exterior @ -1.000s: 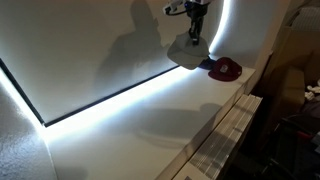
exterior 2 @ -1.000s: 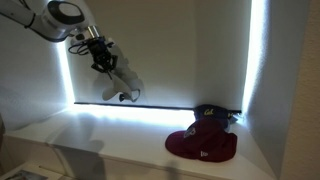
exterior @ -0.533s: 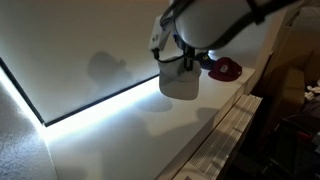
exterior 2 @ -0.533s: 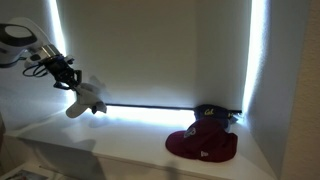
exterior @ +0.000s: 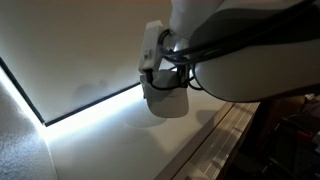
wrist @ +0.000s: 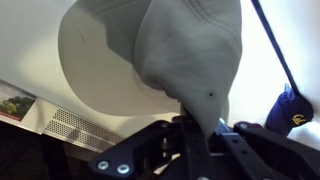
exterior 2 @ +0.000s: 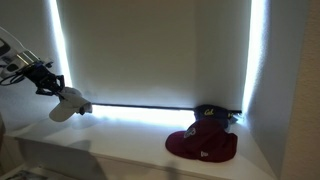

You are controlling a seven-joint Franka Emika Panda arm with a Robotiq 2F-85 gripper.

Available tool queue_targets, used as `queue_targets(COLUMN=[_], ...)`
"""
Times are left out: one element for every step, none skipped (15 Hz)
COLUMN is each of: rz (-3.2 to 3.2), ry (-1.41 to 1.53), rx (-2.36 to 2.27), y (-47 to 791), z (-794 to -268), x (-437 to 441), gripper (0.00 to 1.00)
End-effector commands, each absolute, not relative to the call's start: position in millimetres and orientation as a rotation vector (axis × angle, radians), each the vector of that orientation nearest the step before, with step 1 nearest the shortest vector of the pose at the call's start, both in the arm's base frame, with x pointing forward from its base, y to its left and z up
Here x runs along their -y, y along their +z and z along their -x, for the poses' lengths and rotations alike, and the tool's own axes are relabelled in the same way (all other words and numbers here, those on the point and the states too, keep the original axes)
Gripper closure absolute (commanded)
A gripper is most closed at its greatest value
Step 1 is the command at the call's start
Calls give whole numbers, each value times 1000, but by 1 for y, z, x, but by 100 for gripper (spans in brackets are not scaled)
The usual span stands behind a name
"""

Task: Move the light grey cap to the left side of the windowsill

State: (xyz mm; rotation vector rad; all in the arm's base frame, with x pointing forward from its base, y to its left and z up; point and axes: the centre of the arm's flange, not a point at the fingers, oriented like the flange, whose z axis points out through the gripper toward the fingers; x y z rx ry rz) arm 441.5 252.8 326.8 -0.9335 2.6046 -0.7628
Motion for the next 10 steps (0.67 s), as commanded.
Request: queue_targets(rz=[932, 935, 940, 941, 935, 922, 901, 879, 846, 822], ry=[-650, -642, -649, -679, -682, -673, -660, -644, -632, -622], rx=[-2591, -2595, -2610, -2634, -2650, -2672, -2699, -2722, -2747, -2779], y=[328, 328, 326, 327, 327, 327, 327, 327, 328, 316], z=[-462, -470, -483, -489, -497, -504, -511, -517, -521, -528], x=[-262, -264, -267, -270, -277, -279, -279, -280, -281, -240], gripper=[99, 99, 99, 72, 71, 65, 59, 50, 44, 36])
